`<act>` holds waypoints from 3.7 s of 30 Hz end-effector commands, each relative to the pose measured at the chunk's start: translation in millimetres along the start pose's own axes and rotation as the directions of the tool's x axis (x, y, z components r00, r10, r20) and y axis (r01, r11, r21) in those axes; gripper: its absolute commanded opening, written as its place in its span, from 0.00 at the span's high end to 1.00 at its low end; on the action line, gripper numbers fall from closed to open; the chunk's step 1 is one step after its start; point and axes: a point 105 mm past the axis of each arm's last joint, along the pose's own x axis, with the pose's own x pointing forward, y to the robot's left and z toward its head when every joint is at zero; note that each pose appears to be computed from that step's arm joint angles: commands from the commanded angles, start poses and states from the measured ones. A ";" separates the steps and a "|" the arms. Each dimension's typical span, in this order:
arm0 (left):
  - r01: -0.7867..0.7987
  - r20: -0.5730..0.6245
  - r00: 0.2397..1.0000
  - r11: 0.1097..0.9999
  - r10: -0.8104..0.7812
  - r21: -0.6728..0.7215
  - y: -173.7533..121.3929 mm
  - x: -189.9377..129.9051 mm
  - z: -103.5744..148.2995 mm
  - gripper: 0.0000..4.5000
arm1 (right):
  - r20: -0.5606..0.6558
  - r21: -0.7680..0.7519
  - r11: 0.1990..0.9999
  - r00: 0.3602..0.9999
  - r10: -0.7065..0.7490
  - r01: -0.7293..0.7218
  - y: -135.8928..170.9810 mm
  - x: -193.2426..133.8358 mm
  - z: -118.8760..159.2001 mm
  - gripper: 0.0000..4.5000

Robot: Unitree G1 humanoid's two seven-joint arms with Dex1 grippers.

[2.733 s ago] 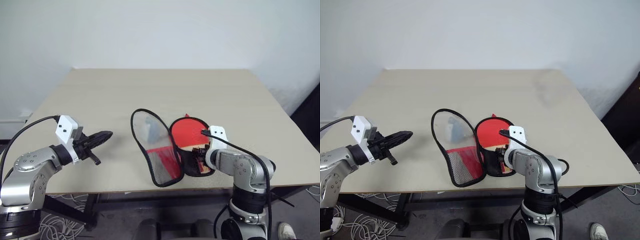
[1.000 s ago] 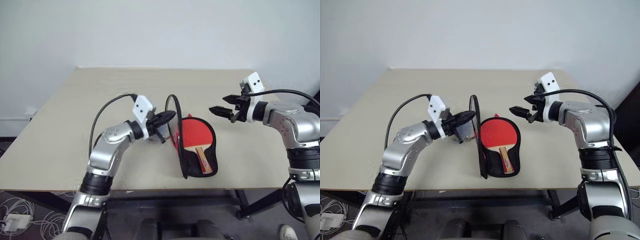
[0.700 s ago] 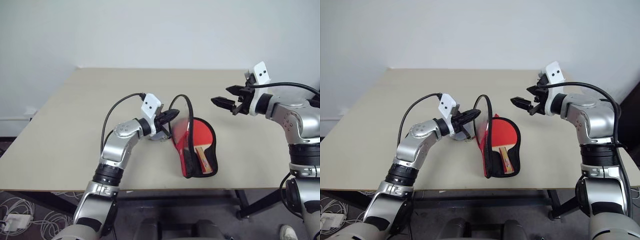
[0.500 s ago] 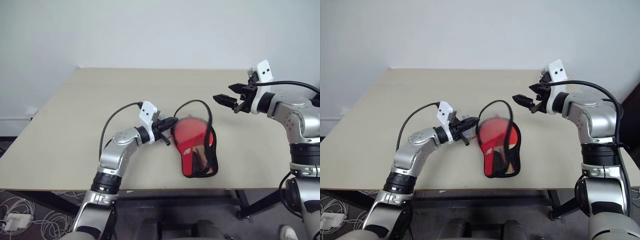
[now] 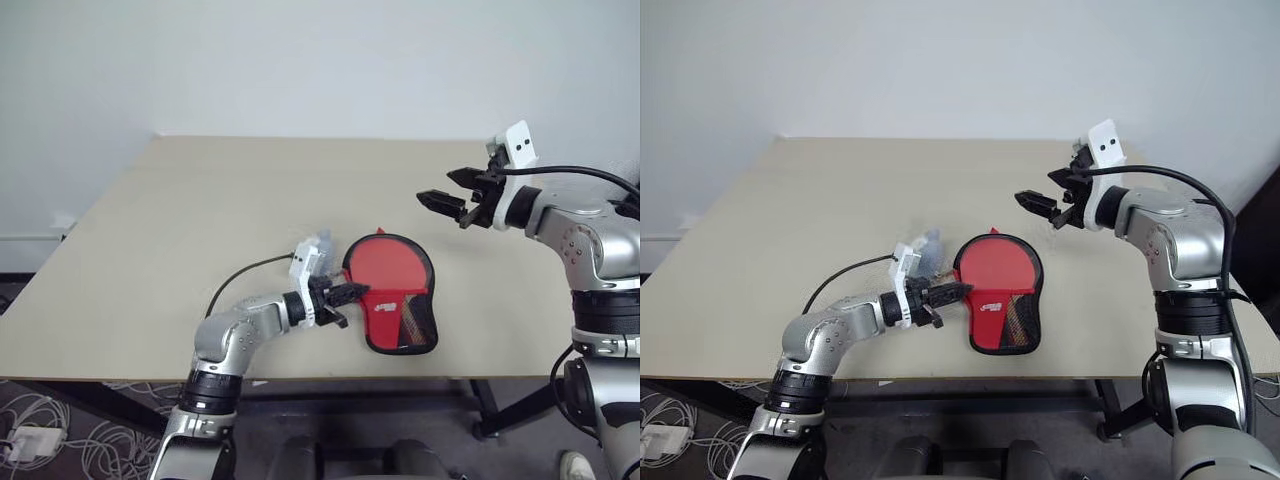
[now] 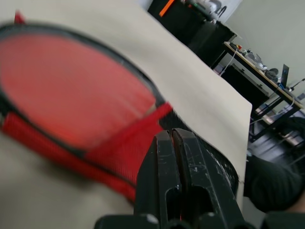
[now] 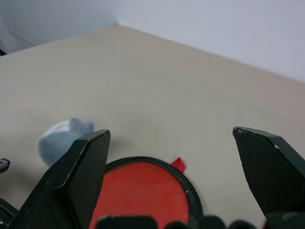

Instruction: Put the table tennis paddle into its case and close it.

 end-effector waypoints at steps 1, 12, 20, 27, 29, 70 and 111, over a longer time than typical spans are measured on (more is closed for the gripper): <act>0.019 0.018 1.000 1.000 -0.019 0.012 -7.2 -5.6 8.6 0.96 | 0.044 -0.015 1.000 0.999 -0.002 0.003 3.3 -4.9 11.5 0.00; 0.037 -0.069 0.997 0.995 -0.043 -0.088 -13.4 -10.0 -12.5 0.18 | 0.041 0.017 1.000 0.999 -0.009 0.009 10.6 -3.9 4.3 0.00; 0.021 -0.152 0.986 0.964 -0.063 -0.265 -10.6 -12.9 -30.3 0.02 | 0.046 0.039 0.999 0.999 -0.012 0.011 16.1 -3.2 0.8 0.00; 0.019 -0.172 0.981 0.926 -0.090 -0.376 -9.6 -8.0 -38.2 0.02 | 0.053 0.054 0.998 0.998 -0.016 0.013 20.1 -3.7 -0.3 0.00; 0.025 -0.173 0.980 0.922 -0.099 -0.385 -9.2 -6.7 -38.4 0.02 | 0.055 0.059 0.998 0.998 -0.016 0.013 21.6 -3.5 -0.7 0.00; -0.061 -0.332 0.937 0.886 -0.108 -0.459 -12.3 20.9 -46.9 0.30 | 0.072 0.102 0.995 0.997 0.008 -0.016 39.4 6.0 -2.1 0.00; 0.145 -0.309 0.864 0.784 -0.398 -0.604 -100.4 -14.6 -82.3 0.99 | 0.041 0.148 0.989 0.999 0.008 -0.014 52.6 0.0 -3.7 0.00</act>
